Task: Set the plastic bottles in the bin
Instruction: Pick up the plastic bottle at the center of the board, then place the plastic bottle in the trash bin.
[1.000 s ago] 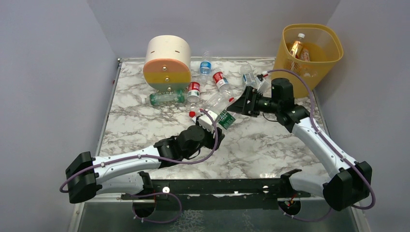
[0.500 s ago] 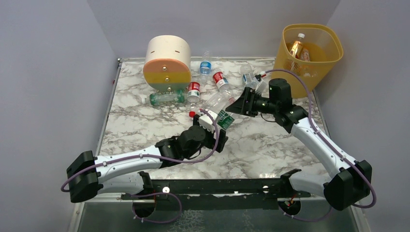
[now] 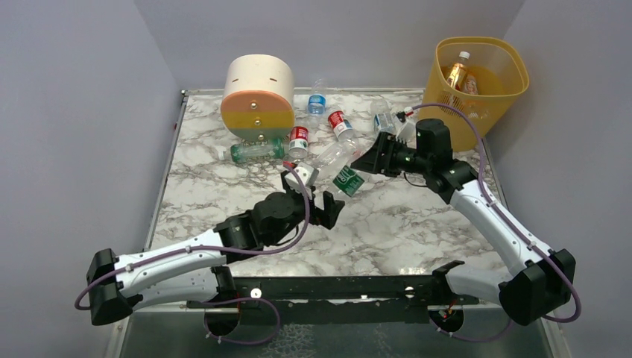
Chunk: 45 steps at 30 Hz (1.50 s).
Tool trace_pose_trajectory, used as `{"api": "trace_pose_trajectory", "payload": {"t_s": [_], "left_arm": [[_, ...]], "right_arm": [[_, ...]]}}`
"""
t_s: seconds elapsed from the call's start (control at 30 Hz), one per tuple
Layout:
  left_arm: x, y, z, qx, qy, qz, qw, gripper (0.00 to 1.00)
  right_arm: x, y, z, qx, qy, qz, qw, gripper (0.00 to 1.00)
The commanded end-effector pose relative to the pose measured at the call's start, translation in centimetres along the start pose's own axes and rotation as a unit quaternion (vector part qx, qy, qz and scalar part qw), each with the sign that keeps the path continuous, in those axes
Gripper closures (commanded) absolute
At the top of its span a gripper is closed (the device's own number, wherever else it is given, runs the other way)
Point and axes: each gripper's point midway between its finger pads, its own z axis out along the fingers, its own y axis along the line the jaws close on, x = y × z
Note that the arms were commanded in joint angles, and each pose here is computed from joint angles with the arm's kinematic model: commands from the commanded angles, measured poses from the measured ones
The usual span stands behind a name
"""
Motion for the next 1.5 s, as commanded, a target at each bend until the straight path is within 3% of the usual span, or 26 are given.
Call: {"api": "trace_pose_trajectory", "payload": {"t_s": [0.0, 0.47, 0.7, 0.9, 1.1, 1.37, 1.47], "left_arm": [[-2.1, 0.6, -1.9, -0.009, -0.028, -0.035, 0.999, 0.01], [-1.7, 1.8, -4.6, 0.001, -0.044, -0.065, 0.997, 0.01], [0.1, 0.1, -3.6, 0.042, -0.022, -0.066, 0.997, 0.01], [1.4, -0.8, -2.6, 0.057, 0.001, -0.064, 0.996, 0.01], [1.6, -1.0, -2.1, 0.057, 0.003, -0.067, 0.996, 0.01], [1.8, -1.2, -1.5, 0.056, 0.010, -0.061, 0.997, 0.01], [2.0, -1.5, -1.2, 0.060, 0.013, -0.061, 0.996, 0.01]], "right_arm": [[-2.2, 0.6, -0.2, 0.015, -0.026, -0.028, 0.999, 0.43], [-10.5, 1.6, 0.0, 0.089, -0.100, -0.086, 0.987, 0.42], [-18.5, 2.1, -2.0, 0.180, -0.191, -0.148, 0.954, 0.41], [-25.4, 3.0, -6.2, 0.260, -0.309, -0.190, 0.895, 0.40], [-30.1, 3.1, -12.6, 0.338, -0.438, -0.196, 0.809, 0.40], [-31.9, 5.0, -22.6, 0.401, -0.577, -0.194, 0.685, 0.40], [-31.9, 5.2, -25.1, 0.418, -0.603, -0.189, 0.653, 0.40]]}}
